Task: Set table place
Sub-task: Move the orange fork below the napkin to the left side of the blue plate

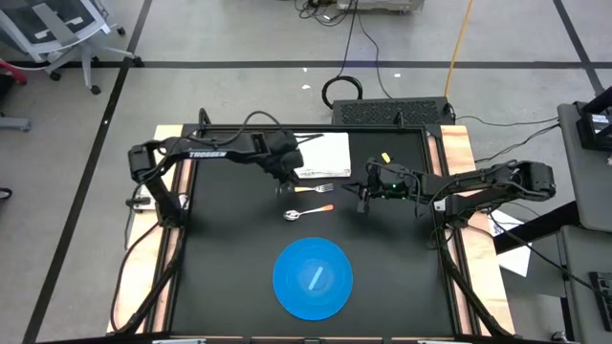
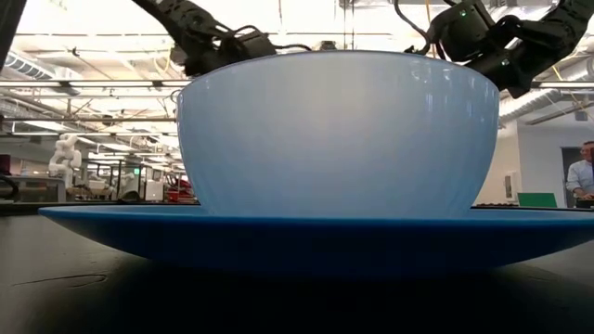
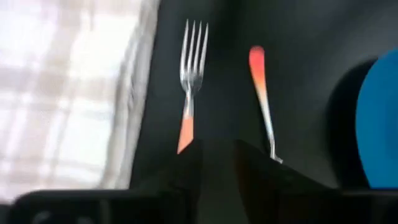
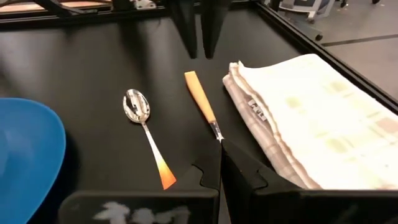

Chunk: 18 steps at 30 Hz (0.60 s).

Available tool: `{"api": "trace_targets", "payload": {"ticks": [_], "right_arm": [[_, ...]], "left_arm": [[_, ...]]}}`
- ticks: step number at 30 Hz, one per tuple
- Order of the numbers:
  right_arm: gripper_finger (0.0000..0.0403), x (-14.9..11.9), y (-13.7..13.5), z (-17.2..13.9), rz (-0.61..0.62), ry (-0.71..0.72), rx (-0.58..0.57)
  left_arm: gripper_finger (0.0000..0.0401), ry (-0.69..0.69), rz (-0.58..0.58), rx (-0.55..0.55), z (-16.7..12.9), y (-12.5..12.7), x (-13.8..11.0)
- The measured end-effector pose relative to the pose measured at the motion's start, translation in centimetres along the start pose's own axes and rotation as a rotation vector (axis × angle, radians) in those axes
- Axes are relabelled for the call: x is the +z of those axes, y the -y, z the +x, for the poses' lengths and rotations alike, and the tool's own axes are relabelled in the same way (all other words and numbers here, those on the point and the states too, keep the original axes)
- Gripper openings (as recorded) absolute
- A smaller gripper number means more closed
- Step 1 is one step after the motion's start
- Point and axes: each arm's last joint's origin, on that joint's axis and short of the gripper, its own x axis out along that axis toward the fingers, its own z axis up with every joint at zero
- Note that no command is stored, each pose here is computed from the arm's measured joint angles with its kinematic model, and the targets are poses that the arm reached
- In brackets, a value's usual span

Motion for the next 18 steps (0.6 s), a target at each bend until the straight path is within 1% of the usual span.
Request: {"api": "trace_targets", "payload": {"ticks": [4, 8, 12, 14, 16, 18], "right_arm": [[0.0, -0.1, 0.0, 0.0, 0.005, -0.006, 0.0], [0.0, -0.2, 0.0, 0.0, 0.006, -0.022, 0.0], [0.0, -0.3, 0.0, 0.0, 0.005, -0.028, -0.001], [0.0, -0.3, 0.0, 0.0, 0.004, -0.028, -0.001], [0.0, -0.3, 0.0, 0.0, 0.003, -0.028, -0.001], [0.0, -0.3, 0.0, 0.0, 0.003, -0.029, -0.001]], "left_arm": [[0.0161, -0.072, -0.021, -0.002, 1.6, -0.4, 0.4], [0.0199, -0.129, -0.018, -0.009, 2.9, -0.6, 0.8], [0.0206, -0.208, 0.014, 0.026, 3.9, -0.7, 1.1], [0.0202, -0.234, 0.037, 0.03, 4.4, -0.6, 1.3], [0.0196, -0.279, 0.041, 0.02, 4.9, -0.4, 1.1], [0.0191, -0.292, 0.044, 0.017, 5.3, -0.3, 1.2]]}}
